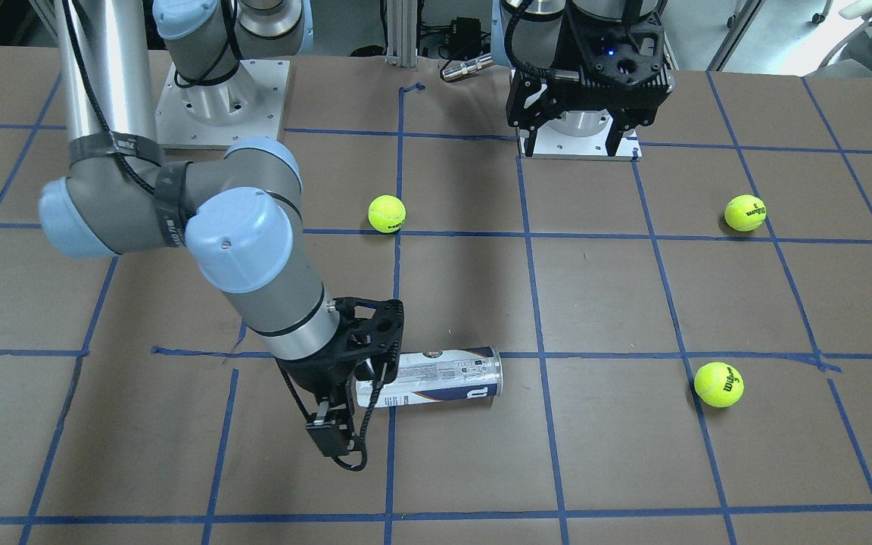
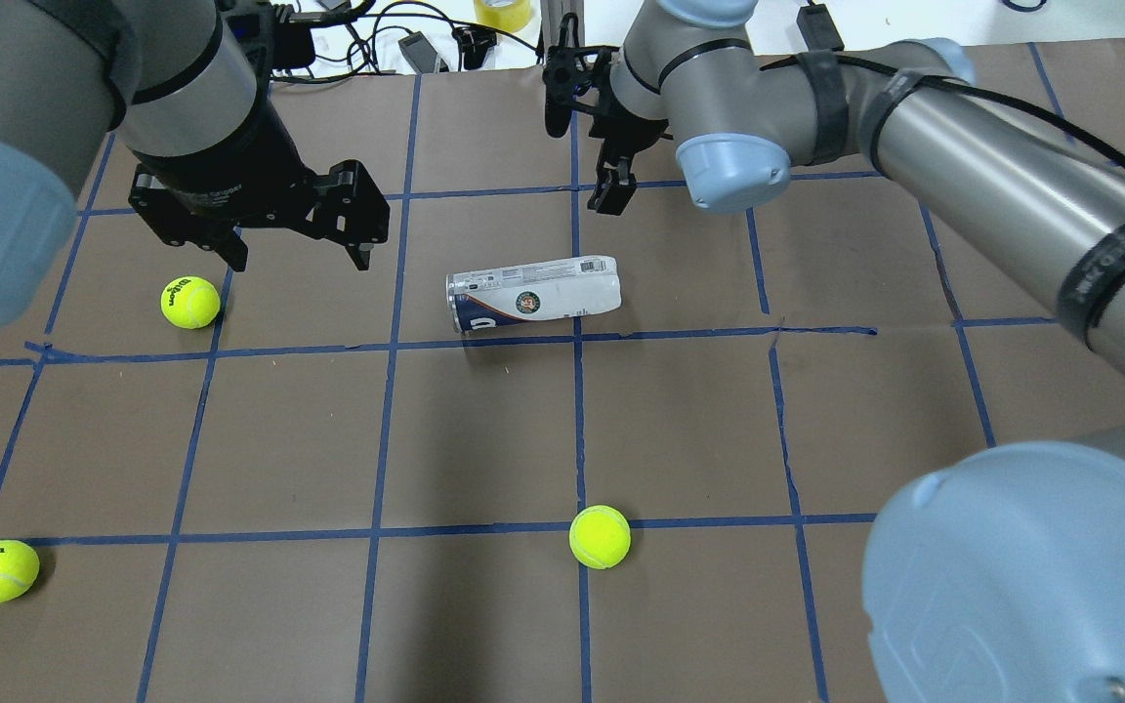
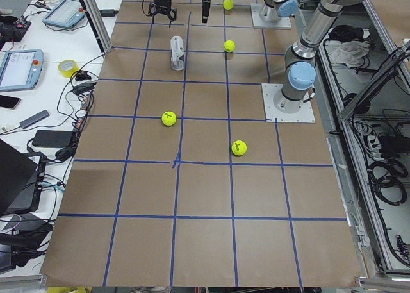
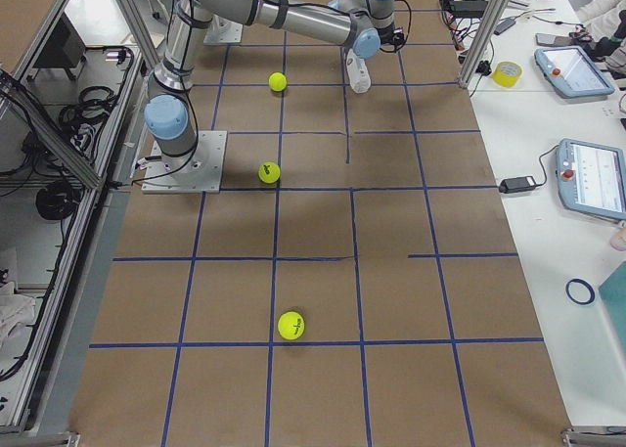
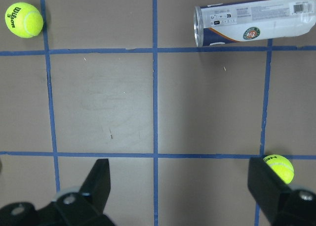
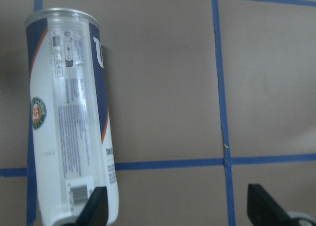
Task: Lift up tennis ball bucket
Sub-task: 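Move the left gripper toward the lying can while the right gripper withdraws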
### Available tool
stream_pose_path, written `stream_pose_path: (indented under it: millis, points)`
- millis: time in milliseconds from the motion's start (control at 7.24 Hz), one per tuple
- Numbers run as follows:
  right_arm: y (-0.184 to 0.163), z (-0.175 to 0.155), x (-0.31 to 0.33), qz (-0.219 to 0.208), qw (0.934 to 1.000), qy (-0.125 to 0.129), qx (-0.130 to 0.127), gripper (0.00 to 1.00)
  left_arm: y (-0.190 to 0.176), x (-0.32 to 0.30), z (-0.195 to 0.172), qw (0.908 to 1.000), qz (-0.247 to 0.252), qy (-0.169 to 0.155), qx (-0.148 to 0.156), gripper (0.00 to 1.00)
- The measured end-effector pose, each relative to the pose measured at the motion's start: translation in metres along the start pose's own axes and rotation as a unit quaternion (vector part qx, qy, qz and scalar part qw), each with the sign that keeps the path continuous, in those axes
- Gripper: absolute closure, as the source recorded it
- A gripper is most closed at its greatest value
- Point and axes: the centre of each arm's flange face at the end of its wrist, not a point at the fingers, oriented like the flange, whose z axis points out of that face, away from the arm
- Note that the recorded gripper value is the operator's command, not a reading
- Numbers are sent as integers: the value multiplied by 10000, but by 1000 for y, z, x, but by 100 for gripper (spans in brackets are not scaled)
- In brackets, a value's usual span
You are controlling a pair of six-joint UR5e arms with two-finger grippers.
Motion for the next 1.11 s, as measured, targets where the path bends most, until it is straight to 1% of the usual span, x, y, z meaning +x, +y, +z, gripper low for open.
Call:
stream_pose_path:
  millis: [138, 276, 415, 553, 691, 829, 967, 1106]
  points:
    - [21, -27, 10, 204, 9997, 92, -37, 0, -17, 3, 12, 9999, 41, 38, 109, 0]
    - [32, -56, 12, 463, 9988, 142, -82, 0, -38, 7, 25, 9997, 57, 73, 223, 0]
    - [33, -85, 7, 838, 9963, 149, -125, 0, -56, 7, 33, 9995, 22, 167, 262, 0]
    - [31, -113, -2, 1232, 9922, 135, -155, 0, -70, 3, 44, 9994, -50, 296, 192, 0]
    - [29, -141, -14, 1593, 9869, 88, -235, 0, -80, -1, 67, 9992, -78, 399, 0, 0]
    - [31, -169, -27, 2053, 9776, 128, -443, 0, -90, 1, 100, 9981, -62, 570, -227, 0]
    - [38, -193, -35, 2643, 9611, 323, -735, 0, -106, 3, 135, 9966, -70, 751, -331, 0]
    - [44, -209, -41, 3174, 9422, 482, -955, 0, -125, 4, 169, 9952, -100, 908, -345, 0]
